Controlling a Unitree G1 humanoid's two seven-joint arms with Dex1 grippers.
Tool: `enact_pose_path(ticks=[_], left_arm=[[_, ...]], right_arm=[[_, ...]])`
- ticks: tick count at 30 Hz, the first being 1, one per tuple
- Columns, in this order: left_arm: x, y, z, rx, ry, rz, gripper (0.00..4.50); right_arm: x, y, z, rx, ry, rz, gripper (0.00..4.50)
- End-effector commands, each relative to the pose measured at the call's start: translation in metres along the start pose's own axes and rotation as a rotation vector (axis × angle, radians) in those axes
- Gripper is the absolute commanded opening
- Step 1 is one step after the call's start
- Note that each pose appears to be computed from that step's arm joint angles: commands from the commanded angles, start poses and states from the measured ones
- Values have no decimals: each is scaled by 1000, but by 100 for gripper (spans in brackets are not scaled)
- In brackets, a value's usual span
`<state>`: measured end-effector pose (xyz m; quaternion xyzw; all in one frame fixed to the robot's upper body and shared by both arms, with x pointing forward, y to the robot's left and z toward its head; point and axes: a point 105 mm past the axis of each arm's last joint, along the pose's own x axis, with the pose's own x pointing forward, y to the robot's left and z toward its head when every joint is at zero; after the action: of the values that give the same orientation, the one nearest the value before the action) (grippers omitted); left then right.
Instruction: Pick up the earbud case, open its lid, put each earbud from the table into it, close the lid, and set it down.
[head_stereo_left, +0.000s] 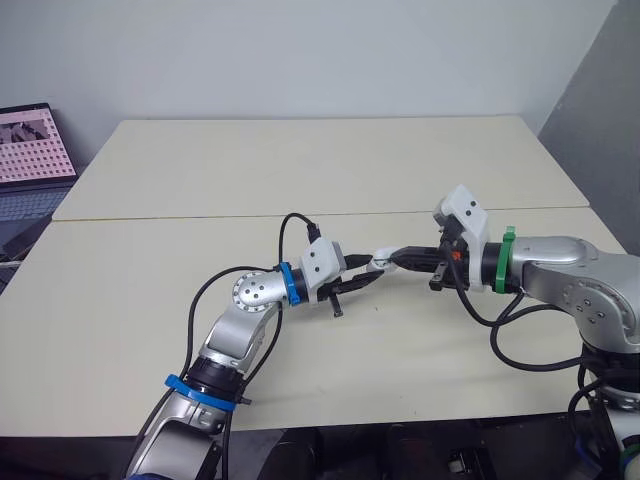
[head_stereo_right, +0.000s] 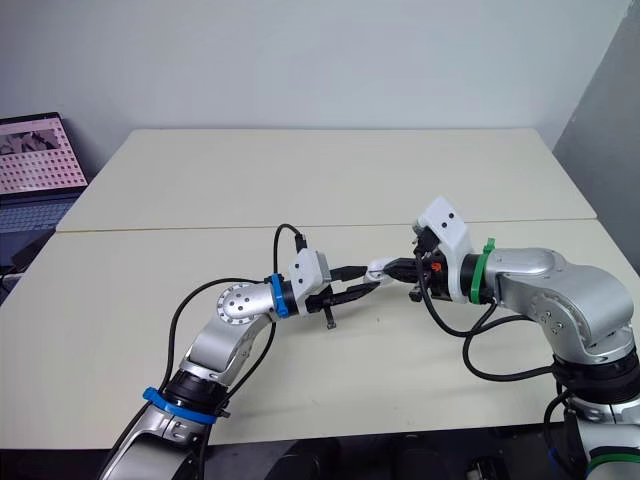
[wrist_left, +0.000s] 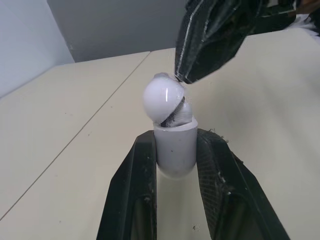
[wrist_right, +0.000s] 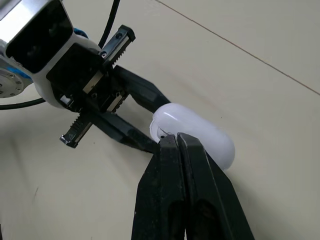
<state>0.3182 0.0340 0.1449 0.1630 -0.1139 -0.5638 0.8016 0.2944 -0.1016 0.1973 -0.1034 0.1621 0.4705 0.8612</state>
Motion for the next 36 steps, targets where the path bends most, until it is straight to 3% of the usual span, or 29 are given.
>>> enact_pose_path(ticks=[1,11,16,21,27,31,36], left_arm=[[3,2,18,48,-65,-12,73],[4,1,17,44,-69,-13,73],[1,2,16,41,-64,-7,73],[1,2,16,43,-63,-7,73],[7,-2,22,92,-83,-44,73],[9,0,22,90,-84,-33,73],[4,8,18,64,-65,24,73]], right_arm=[[-11,-5,12,-38,-44,-45,6],[-15,-2,0,-25,-19,-47,6],[-24,-4,21,9,-113,-23,6],[-28,-33,41,67,-200,-115,6],[7,-59,30,-2,-99,-211,6],[23,-51,18,-41,-12,-137,6],[16,-26,17,-36,5,-16,6]])
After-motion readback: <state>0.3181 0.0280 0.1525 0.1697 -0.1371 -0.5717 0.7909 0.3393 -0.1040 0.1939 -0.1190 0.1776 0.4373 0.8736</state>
